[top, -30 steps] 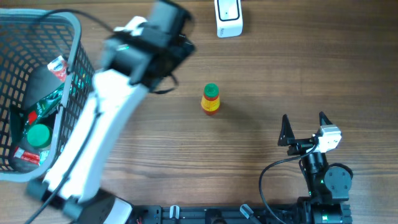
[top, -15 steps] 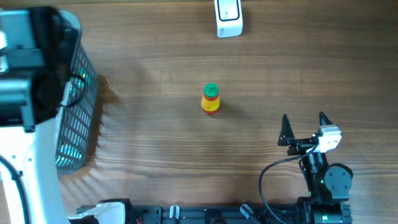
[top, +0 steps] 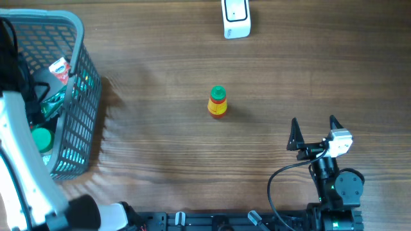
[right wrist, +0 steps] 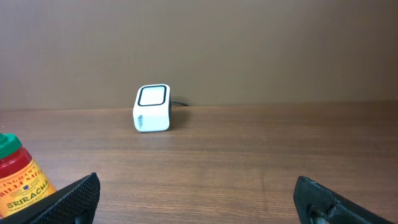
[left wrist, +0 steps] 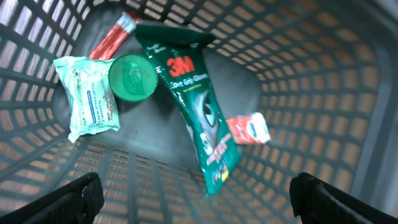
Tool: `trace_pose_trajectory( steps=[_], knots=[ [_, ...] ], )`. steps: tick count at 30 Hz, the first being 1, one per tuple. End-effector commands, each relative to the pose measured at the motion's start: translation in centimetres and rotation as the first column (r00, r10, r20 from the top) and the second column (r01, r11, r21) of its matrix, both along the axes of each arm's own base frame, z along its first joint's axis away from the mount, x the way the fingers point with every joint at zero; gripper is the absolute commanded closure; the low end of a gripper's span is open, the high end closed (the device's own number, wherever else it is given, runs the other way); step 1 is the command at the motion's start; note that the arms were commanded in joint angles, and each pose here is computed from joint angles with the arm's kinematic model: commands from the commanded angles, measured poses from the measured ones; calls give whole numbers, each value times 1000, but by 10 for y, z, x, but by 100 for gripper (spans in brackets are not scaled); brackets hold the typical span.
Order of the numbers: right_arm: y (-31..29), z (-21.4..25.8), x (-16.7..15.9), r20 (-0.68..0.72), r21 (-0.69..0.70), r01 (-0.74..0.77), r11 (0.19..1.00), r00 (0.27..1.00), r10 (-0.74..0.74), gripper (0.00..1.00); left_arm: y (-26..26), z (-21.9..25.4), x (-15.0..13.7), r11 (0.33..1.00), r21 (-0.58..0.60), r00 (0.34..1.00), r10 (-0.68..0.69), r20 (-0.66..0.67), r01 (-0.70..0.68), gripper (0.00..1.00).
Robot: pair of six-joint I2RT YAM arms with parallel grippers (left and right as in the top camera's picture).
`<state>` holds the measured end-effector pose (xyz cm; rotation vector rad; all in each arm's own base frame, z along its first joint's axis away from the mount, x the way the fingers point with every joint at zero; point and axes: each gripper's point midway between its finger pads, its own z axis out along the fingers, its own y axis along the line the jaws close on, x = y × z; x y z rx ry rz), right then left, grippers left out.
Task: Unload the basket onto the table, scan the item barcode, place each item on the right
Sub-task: 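Return the left gripper into the basket toward the green glove pack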
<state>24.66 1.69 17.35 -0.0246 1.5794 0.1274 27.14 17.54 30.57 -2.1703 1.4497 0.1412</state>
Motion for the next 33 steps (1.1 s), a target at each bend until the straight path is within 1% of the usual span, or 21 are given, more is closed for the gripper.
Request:
trace_pose_trajectory(
  steps=[1, 5, 9, 13, 19, 26, 33],
  knots=[
    [0, 0, 0, 3, -11, 2, 1000, 1000, -2, 0, 16, -30, 11, 992, -88, 995, 89, -36, -92, 0],
    [0, 0, 0, 3, -10, 2, 1000, 1000, -2, 0, 20, -65, 22, 972, -206, 990, 97, -97, -116, 0],
    [0, 0, 0, 3, -11, 2, 1000, 1000, -2, 0, 21, -92, 30, 958, -257, 983, 88, -163, -128, 0],
    [0, 0, 0, 3, -11, 2, 1000, 1000, -2, 0, 21, -120, 36, 952, -275, 975, 79, -207, -136, 0],
    [0, 0, 0, 3, -10, 2, 1000, 1000, -2, 0, 22, -158, 39, 948, -284, 972, 77, -222, -140, 0],
    [0, 0, 0, 3, -11, 2, 1000, 1000, -2, 0, 24, -194, 46, 949, -286, 977, 77, -196, -132, 0],
    [0, 0, 0, 3, -11, 2, 1000, 1000, -2, 0, 29, -211, 56, 956, -270, 985, 80, -151, -119, 0]
  ],
)
